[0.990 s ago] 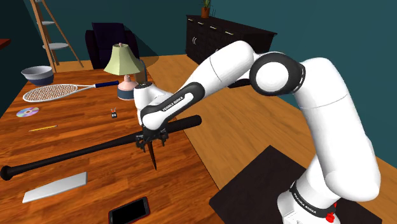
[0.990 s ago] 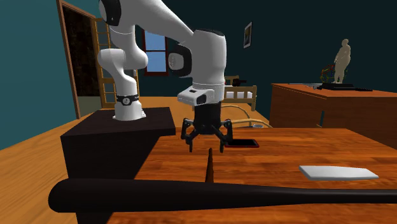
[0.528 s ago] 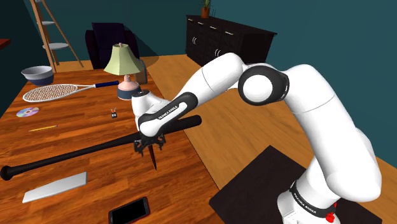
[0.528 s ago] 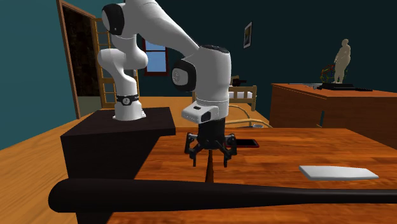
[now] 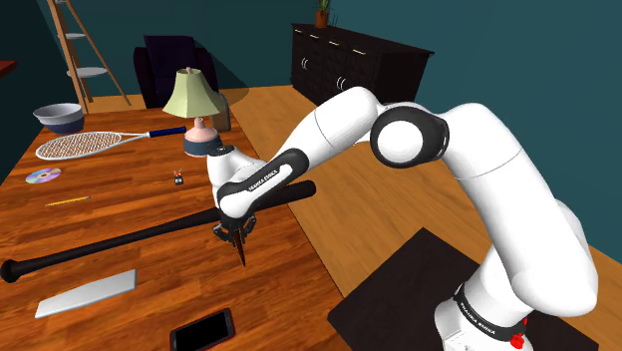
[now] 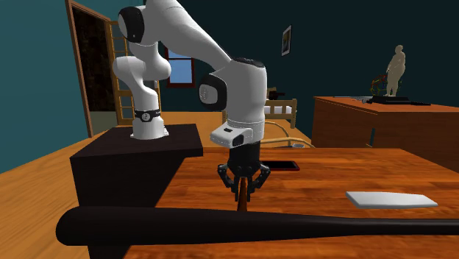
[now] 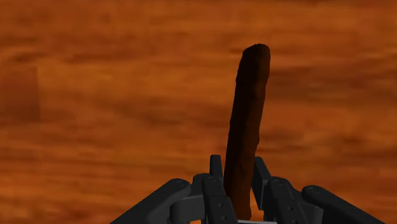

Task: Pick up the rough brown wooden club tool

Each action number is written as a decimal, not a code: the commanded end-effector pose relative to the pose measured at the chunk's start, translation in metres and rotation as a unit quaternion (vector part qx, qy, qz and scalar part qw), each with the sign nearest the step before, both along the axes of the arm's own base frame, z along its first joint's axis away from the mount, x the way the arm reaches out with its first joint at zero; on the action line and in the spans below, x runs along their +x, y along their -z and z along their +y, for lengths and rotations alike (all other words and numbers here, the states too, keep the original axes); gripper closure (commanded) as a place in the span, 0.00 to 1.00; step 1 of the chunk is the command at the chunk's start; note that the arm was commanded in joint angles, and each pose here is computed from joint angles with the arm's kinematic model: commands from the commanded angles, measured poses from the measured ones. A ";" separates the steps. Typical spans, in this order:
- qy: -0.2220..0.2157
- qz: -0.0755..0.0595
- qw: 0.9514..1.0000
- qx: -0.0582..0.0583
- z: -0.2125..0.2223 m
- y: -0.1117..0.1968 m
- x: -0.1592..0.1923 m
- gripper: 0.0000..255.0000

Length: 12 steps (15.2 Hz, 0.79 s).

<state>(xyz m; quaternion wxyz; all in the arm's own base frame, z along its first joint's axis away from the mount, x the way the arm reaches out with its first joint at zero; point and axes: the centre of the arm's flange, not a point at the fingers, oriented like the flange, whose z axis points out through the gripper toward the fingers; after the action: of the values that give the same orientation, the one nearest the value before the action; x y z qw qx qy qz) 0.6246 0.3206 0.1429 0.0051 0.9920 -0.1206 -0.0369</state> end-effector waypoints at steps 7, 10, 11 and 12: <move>0.000 0.000 1.000 0.000 0.000 -0.010 0.000 1.00; 0.000 0.000 1.000 0.000 0.000 -0.025 0.000 1.00; 0.000 0.000 1.000 0.000 0.000 -0.031 0.000 1.00; 0.000 0.000 1.000 0.000 0.000 -0.036 0.000 1.00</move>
<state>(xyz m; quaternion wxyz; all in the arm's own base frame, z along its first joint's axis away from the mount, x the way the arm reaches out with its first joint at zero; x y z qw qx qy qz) 0.6243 0.3212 0.1735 0.0050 0.9920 -0.1206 -0.0368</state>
